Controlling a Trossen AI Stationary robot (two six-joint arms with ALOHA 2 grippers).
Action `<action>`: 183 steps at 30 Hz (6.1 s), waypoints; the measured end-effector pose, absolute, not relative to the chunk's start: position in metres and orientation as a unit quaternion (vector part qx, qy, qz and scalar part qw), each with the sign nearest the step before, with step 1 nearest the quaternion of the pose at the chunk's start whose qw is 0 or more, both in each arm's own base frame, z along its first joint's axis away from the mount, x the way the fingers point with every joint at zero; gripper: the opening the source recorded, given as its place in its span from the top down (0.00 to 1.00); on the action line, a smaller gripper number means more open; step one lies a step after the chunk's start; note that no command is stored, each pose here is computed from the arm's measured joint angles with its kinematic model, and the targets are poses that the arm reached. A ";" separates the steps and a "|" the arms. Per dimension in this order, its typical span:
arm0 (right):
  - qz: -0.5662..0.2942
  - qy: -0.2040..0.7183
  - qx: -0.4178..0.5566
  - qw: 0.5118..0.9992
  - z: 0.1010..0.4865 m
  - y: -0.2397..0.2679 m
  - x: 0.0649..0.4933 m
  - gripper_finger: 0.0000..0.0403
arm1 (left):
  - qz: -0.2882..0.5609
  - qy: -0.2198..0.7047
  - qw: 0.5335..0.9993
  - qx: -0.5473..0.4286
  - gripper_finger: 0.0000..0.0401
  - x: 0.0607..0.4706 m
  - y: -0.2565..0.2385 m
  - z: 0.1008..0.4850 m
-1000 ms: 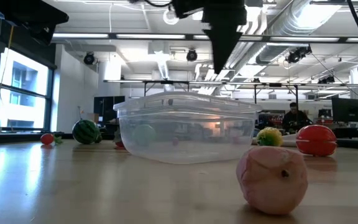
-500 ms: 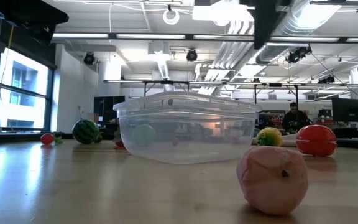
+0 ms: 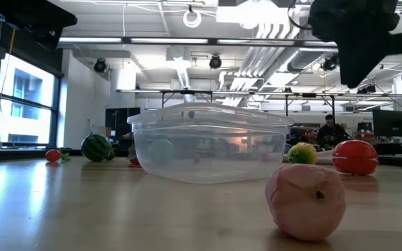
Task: Pick and placing Produce into tupperware
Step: Put the red tomato into the transparent container
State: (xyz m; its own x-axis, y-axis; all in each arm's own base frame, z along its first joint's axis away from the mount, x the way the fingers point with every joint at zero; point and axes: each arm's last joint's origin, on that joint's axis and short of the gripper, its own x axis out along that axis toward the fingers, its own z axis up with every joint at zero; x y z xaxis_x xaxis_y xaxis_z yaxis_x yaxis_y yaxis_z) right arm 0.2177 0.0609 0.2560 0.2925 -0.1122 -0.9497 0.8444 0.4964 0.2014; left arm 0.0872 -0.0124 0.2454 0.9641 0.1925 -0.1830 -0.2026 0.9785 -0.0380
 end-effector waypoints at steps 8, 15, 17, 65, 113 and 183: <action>-0.316 0.497 0.350 0.728 0.233 0.055 0.221 0.83 | 0.100 0.090 0.991 -0.028 0.98 0.087 -0.012 0.245; -0.328 0.496 0.323 0.736 0.231 0.052 0.219 0.83 | 0.100 0.089 0.991 -0.028 0.98 0.087 -0.012 0.245; -0.329 0.496 0.322 0.736 0.231 0.052 0.219 0.83 | 0.100 0.090 0.991 -0.028 0.98 0.087 -0.012 0.245; -0.405 0.468 0.391 0.681 0.151 0.073 0.220 0.24 | 0.100 0.090 0.991 -0.028 0.98 0.087 -0.012 0.245; -0.403 0.501 0.359 0.677 0.133 0.069 0.229 0.37 | 0.100 0.090 0.991 -0.028 0.98 0.087 -0.012 0.245; -0.302 0.402 0.154 0.851 0.290 0.102 0.287 0.39 | 0.100 0.090 0.991 -0.028 0.98 0.087 -0.012 0.245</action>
State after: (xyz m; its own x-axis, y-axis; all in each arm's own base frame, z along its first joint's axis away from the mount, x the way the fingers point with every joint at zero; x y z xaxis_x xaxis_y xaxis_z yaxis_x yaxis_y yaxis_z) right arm 0.2869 0.1021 0.2895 0.4954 -0.3894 -0.7765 0.6374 0.7703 0.0203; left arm 0.0872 -0.0124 0.2453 0.9640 0.1924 -0.1833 -0.2024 0.9786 -0.0378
